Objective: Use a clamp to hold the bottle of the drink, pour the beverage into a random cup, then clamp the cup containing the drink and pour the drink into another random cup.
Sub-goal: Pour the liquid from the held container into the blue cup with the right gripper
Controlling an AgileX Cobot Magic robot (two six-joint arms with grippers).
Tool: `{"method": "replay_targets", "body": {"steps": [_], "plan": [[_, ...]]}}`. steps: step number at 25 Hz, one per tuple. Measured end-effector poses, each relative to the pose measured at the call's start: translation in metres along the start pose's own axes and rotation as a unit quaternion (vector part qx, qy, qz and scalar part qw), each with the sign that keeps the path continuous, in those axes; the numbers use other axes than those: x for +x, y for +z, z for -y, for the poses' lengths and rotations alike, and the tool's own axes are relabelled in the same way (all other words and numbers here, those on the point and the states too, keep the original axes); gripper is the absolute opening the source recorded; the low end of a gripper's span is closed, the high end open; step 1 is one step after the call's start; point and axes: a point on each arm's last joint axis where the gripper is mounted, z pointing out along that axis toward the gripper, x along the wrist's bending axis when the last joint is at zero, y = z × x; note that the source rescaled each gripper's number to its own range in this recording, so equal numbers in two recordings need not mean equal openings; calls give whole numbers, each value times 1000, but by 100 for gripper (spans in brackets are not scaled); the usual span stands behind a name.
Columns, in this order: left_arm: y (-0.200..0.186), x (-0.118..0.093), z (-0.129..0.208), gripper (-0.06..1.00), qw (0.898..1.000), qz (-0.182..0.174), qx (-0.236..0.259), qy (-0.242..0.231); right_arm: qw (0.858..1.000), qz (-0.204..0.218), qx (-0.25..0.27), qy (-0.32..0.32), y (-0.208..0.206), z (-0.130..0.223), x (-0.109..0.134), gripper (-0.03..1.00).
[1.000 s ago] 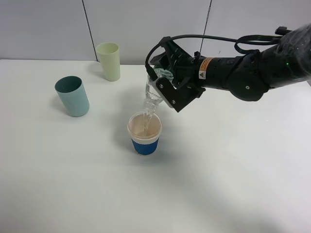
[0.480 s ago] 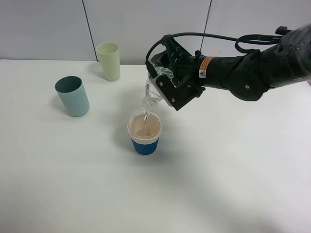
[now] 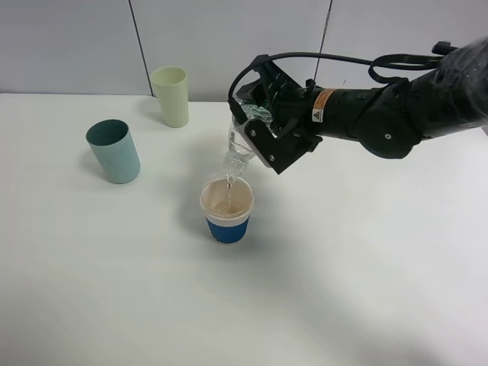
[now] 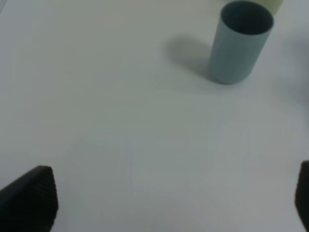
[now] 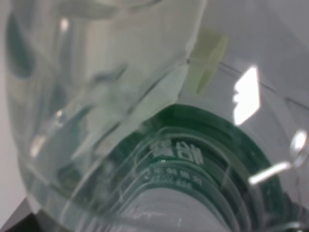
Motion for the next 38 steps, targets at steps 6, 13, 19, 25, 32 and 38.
{"method": "replay_targets", "body": {"steps": [6, 13, 19, 25, 32, 38], "plan": [[0, 0, 0, 100, 1000, 0, 0, 0, 1000, -1, 10, -12, 0, 2, 0, 0], [0, 0, 0, 100, 1000, 0, 0, 0, 1000, 1, 18, -16, 0, 3, 0, 0], [0, 0, 0, 100, 1000, 0, 0, 0, 1000, 2, 20, -14, 0, 4, -1, 0], [0, 0, 0, 100, 1000, 0, 0, 0, 999, 20, 26, -20, 0, 5, -4, 0], [0, 0, 0, 100, 1000, 0, 0, 0, 998, 24, 28, -45, 0, 5, -5, 0], [0, 0, 0, 100, 1000, 0, 0, 0, 998, 29, 21, -59, 0, 1, -7, 0]]}}
